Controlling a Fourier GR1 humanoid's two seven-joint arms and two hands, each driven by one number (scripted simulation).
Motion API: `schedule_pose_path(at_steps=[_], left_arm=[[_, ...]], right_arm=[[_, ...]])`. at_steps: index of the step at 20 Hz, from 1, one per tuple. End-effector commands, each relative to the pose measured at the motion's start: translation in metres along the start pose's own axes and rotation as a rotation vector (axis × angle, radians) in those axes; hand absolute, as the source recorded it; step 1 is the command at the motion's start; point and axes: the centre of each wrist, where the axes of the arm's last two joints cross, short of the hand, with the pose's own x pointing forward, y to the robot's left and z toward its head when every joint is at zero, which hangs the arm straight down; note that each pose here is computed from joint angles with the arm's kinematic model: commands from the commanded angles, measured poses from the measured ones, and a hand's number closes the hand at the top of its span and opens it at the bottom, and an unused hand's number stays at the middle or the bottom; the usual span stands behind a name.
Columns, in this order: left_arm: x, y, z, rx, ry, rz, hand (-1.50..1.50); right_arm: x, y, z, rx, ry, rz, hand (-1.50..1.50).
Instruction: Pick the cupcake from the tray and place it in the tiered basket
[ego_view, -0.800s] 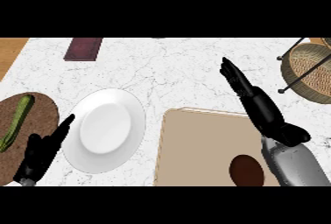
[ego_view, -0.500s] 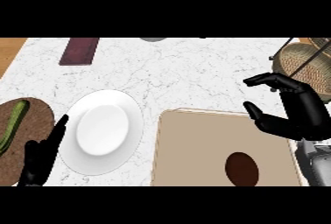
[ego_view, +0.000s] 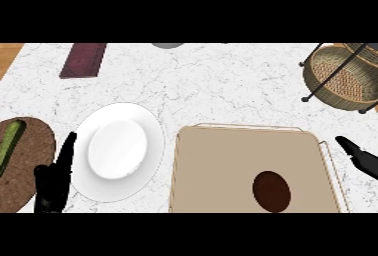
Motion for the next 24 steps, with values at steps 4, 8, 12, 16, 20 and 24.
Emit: schedule_pose_path(at_steps=[4, 8, 12, 16, 20, 24], left_arm=[[-0.005, -0.040, 0.009, -0.051, 0.022, 0.055, 0.00], [-0.003, -0.040, 0.012, -0.059, 0.005, 0.034, 0.00], [-0.002, -0.047, 0.006, -0.047, 0.004, 0.042, 0.00], [0.000, -0.051, 0.004, -0.072, -0.009, 0.042, 0.00], [-0.007, -0.059, 0.009, -0.094, -0.005, 0.038, 0.00], [-0.003, -0.055, -0.003, -0.104, -0.012, 0.033, 0.00]], right_arm=[[0.038, -0.025, 0.053, 0.201, 0.168, 0.192, -1.50], [0.064, -0.029, 0.063, 0.422, 0.276, 0.440, -1.50], [0.100, -0.023, 0.075, 0.517, 0.280, 0.687, -1.50], [0.130, -0.012, 0.087, 0.486, 0.297, 0.885, -1.50], [0.136, 0.006, 0.091, 0.397, 0.319, 0.898, -1.50], [0.127, 0.017, 0.082, 0.389, 0.354, 0.965, -1.50]])
